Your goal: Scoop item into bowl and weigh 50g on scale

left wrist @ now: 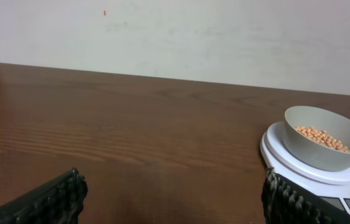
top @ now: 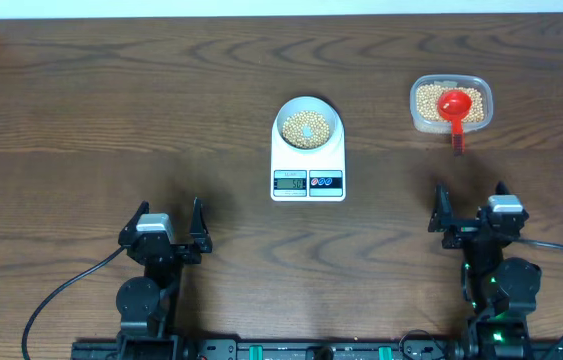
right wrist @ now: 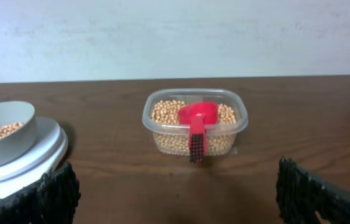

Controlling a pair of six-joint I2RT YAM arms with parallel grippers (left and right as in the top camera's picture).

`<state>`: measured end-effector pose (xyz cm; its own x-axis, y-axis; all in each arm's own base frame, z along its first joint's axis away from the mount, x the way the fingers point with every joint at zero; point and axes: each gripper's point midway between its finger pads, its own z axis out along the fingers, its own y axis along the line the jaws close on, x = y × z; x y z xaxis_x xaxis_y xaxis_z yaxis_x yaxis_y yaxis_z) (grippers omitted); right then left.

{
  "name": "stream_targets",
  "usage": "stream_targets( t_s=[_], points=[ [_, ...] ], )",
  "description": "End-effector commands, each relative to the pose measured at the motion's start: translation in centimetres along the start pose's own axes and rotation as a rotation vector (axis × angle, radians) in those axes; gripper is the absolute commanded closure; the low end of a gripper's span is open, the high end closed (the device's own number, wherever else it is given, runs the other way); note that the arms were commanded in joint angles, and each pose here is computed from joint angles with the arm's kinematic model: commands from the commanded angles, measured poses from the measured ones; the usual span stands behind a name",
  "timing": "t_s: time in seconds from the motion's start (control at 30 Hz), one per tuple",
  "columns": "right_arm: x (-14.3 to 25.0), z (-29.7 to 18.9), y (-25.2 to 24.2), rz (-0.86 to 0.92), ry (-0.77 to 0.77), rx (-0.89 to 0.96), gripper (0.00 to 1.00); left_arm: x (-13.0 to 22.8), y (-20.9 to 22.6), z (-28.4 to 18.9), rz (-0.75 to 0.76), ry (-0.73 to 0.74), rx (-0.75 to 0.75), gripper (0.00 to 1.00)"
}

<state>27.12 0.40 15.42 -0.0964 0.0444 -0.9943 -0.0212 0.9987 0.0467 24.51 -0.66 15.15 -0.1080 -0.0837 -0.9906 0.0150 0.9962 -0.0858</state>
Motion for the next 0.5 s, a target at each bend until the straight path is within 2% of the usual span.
stream_targets(
  t_s=[0.0, 0.4, 0.47],
  points=[
    [-0.1, -0.4, -0.3, -0.008, -0.004, 0.014, 0.01, 1.5, 0.8, 0.0, 0.017, 0.05, -0.041, 0.08],
    [2.0, -2.0, -0.8, -0.004, 0.07, 0.037, 0.01, 1.5, 0.8, 0.0, 0.017, 0.05, -0.041, 0.08],
    [1.5, -2.2, -0.8, -0.005, 0.044, 0.04, 0.01, 1.5, 0.8, 0.0, 0.017, 0.05, -0.041, 0.08]
  ],
)
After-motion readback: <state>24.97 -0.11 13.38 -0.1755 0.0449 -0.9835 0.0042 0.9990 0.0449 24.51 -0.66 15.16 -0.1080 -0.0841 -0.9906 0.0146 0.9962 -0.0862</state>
